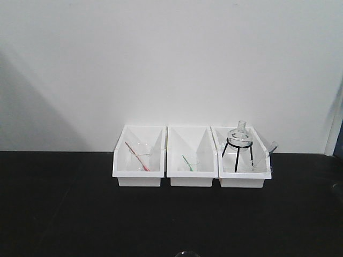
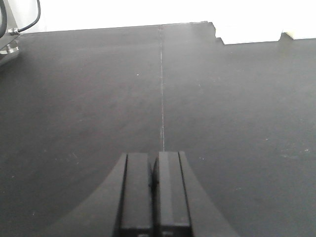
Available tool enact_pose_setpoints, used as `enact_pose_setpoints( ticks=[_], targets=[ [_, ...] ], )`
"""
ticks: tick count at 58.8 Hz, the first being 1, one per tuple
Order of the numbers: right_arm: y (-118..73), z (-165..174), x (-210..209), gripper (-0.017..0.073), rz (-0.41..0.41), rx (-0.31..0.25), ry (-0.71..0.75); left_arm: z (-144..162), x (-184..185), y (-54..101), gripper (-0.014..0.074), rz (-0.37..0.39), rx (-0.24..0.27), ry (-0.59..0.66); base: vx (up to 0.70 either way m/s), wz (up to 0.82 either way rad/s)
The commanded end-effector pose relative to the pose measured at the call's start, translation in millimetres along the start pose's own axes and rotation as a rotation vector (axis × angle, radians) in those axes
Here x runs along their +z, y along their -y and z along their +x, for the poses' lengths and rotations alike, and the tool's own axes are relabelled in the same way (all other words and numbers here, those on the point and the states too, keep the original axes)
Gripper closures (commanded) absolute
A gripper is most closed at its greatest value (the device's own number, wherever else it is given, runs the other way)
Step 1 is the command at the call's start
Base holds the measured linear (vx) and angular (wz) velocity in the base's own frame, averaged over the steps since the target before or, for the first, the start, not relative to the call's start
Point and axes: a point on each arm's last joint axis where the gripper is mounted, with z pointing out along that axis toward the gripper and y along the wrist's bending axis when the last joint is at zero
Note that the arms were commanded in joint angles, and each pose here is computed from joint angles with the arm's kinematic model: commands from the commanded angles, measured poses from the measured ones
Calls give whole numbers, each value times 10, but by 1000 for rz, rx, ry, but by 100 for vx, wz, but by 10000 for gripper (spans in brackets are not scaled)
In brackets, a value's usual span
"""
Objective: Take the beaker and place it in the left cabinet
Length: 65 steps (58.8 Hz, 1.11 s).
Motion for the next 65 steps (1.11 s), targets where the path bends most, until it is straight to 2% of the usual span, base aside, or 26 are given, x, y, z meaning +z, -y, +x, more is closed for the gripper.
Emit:
enact_pose_setpoints(
  ticks=[1, 10, 19, 29, 35, 45, 53, 60, 65],
  targets=[
    [-12, -64, -9, 564, -13, -9, 88, -120, -28, 14, 590, 18, -1, 99, 0, 0],
    [-24, -130, -18, 564, -25, -9, 154, -120, -28, 14, 590, 18, -1, 99, 0, 0],
    [-70, -492, -70, 564, -50, -15, 315, -120, -28, 14, 590, 18, -1, 99, 0, 0],
    [-123, -1010, 158, 564, -39, -69, 272, -120, -28, 14, 590, 18, -1, 99, 0, 0],
    [-144, -1174, 435, 564, -38, -74, 219, -120, -28, 14, 590, 18, -1, 99, 0, 0],
    [-146, -1127, 913, 563, -38, -69, 105, -120, -28, 14, 590, 18, -1, 99, 0, 0],
    [-143, -1020, 1138, 557, -44, -63, 75, -120, -28, 14, 590, 18, -1, 99, 0, 0],
    [-142, -975, 1233, 521, -50, -50, 80, -120, -28, 14, 590, 18, -1, 99, 0, 0],
    [-142, -959, 1270, 463, -52, -38, 84, -120, -28, 14, 590, 18, -1, 99, 0, 0]
  ],
)
